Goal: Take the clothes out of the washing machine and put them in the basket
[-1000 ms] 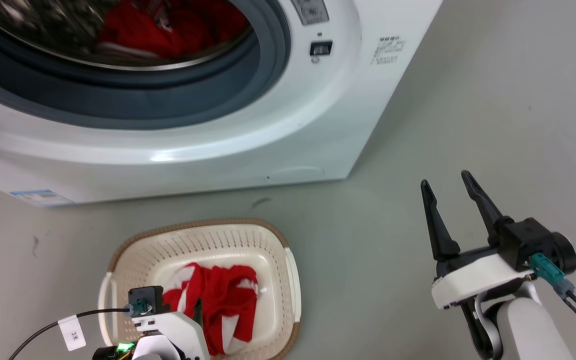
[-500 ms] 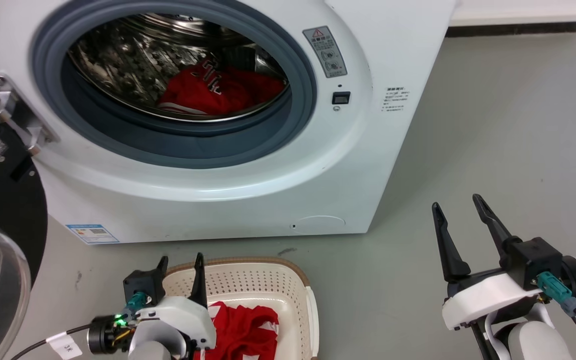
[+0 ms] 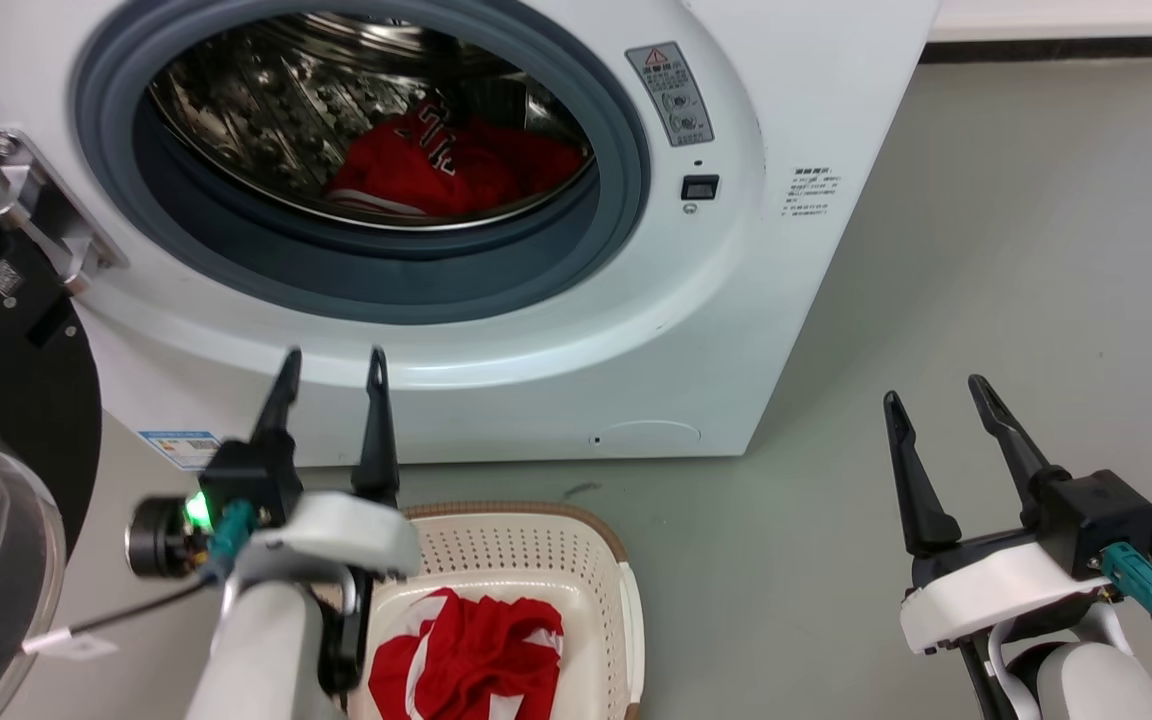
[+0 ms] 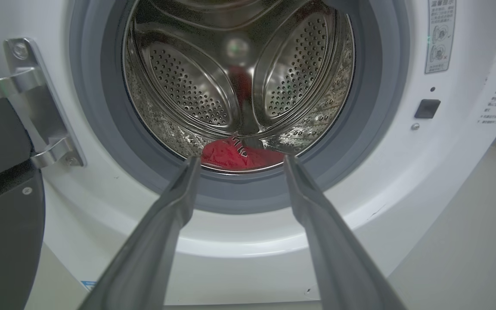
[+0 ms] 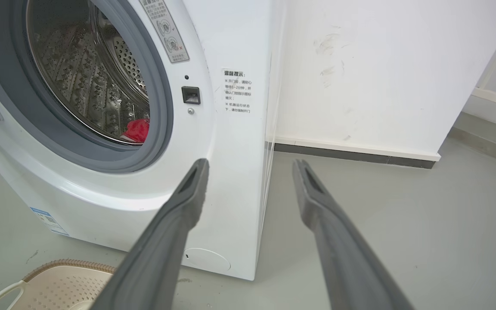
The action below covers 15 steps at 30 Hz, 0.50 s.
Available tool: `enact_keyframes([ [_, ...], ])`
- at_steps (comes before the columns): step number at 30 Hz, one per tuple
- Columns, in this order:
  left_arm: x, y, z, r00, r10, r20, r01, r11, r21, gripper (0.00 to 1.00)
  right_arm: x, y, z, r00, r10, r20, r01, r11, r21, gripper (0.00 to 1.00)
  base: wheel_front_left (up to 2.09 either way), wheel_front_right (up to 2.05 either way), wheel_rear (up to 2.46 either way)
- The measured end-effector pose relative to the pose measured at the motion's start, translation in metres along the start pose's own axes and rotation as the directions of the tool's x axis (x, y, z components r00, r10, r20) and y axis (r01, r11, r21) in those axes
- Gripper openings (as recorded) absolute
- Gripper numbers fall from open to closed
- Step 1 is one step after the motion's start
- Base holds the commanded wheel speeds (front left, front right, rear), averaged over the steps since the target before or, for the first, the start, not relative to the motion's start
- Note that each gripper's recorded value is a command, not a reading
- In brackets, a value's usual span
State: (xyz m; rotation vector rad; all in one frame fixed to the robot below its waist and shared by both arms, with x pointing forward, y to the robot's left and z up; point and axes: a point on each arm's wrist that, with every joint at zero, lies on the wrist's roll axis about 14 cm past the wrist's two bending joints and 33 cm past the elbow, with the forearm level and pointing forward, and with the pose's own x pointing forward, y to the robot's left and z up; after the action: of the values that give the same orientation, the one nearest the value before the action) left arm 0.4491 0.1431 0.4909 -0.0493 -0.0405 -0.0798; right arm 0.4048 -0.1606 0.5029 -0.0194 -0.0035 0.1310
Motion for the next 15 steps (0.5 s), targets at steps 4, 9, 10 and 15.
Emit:
enact_keyframes([
  [4, 0.022, 0.001, 0.014, 0.999, -0.009, 0.049, 0.008, 1.0, 0.01, 1.0, 0.003, 0.0, -0.004, 1.0, 0.001, -0.008, -0.001, 1.0, 0.001, 1.0, 0.0, 0.0, 0.0],
  [9, 0.058, 0.003, 0.017, 0.997, -0.031, 0.063, 0.029, 0.999, 0.037, 1.0, 0.011, 0.0, -0.012, 1.0, 0.004, -0.027, -0.004, 1.0, 0.008, 1.0, 0.0, 0.0, 0.0],
  [10, 0.065, 0.001, 0.016, 0.997, -0.043, 0.063, 0.04, 0.998, 0.043, 1.0, 0.013, -0.001, -0.014, 1.0, 0.002, -0.029, -0.002, 1.0, 0.008, 1.0, 0.0, 0.0, 0.0],
  [15, 0.103, -0.002, 0.003, 0.996, -0.08, 0.034, 0.078, 0.994, 0.076, 1.0, 0.02, -0.007, -0.027, 0.999, -0.012, -0.053, 0.013, 1.0, 0.019, 1.0, 0.0, 0.0, 0.0],
])
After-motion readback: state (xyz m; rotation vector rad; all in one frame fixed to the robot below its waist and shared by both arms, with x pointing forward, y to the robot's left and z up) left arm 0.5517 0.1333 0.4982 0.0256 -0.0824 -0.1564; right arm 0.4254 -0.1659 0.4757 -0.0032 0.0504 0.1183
